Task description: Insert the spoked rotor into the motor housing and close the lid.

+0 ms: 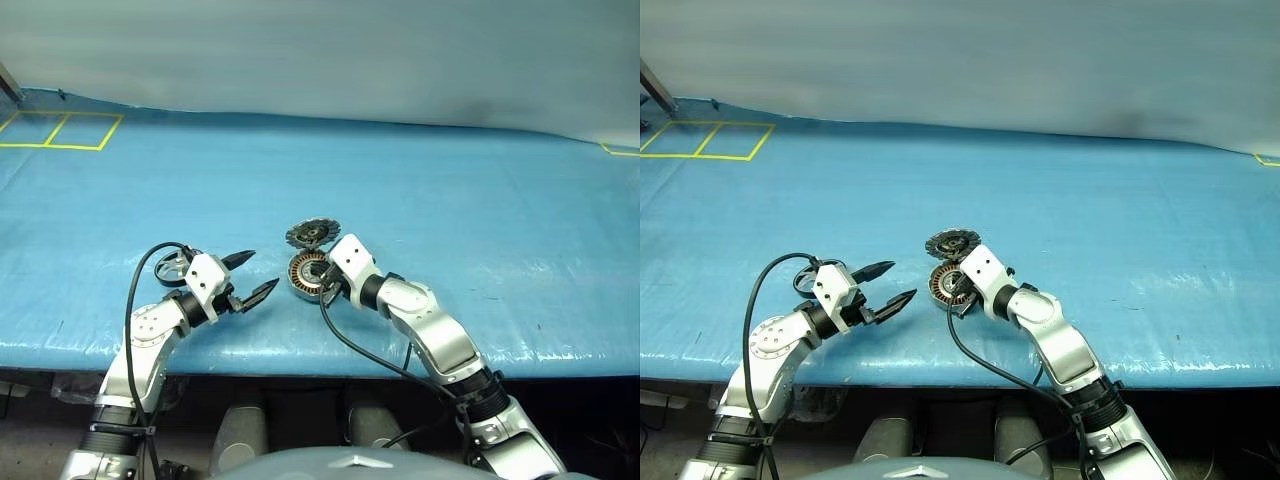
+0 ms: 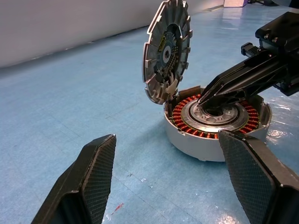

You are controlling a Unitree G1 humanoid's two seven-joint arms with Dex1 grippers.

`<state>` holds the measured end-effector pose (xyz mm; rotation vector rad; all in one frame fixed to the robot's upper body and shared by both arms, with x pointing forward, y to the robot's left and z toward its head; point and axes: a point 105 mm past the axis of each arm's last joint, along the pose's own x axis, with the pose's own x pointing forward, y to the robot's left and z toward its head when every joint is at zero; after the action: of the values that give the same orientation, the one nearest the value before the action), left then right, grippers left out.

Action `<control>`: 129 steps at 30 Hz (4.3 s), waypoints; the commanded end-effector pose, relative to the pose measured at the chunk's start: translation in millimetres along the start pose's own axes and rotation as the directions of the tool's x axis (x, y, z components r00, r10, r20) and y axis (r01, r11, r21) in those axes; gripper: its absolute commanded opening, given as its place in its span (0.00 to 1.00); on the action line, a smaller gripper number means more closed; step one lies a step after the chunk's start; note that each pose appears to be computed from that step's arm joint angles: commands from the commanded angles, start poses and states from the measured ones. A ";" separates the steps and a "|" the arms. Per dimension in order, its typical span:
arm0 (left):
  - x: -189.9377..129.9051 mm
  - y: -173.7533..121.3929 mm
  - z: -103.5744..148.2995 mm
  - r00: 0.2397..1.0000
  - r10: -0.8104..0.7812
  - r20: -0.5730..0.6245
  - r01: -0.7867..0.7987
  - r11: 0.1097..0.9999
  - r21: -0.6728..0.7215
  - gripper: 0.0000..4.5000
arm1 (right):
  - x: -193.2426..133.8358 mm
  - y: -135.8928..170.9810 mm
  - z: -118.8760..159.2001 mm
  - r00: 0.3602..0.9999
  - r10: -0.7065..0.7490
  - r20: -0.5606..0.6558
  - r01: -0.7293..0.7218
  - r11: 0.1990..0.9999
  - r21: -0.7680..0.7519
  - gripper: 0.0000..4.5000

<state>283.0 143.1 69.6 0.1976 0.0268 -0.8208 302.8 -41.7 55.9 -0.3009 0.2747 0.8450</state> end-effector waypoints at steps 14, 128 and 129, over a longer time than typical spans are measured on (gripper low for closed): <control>-0.1 1.5 9.8 0.999 0.010 0.037 -0.011 1.000 0.022 0.84 | -1.3 10.9 -67.6 0.970 0.031 -0.243 -0.023 0.999 0.034 0.01; 2.5 -3.8 4.9 0.999 -0.027 0.022 0.026 1.000 0.016 0.84 | -19.3 -2.4 28.4 0.999 -0.007 0.036 0.012 0.991 -0.133 0.01; 2.5 -3.8 4.9 0.999 -0.027 0.022 0.027 1.000 0.016 0.84 | -19.3 -1.9 28.4 0.999 -0.006 0.036 0.010 0.991 -0.133 0.01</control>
<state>281.8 139.3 66.9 0.1941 0.0339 -0.8432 296.5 -47.8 75.7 -0.4176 0.2357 0.8619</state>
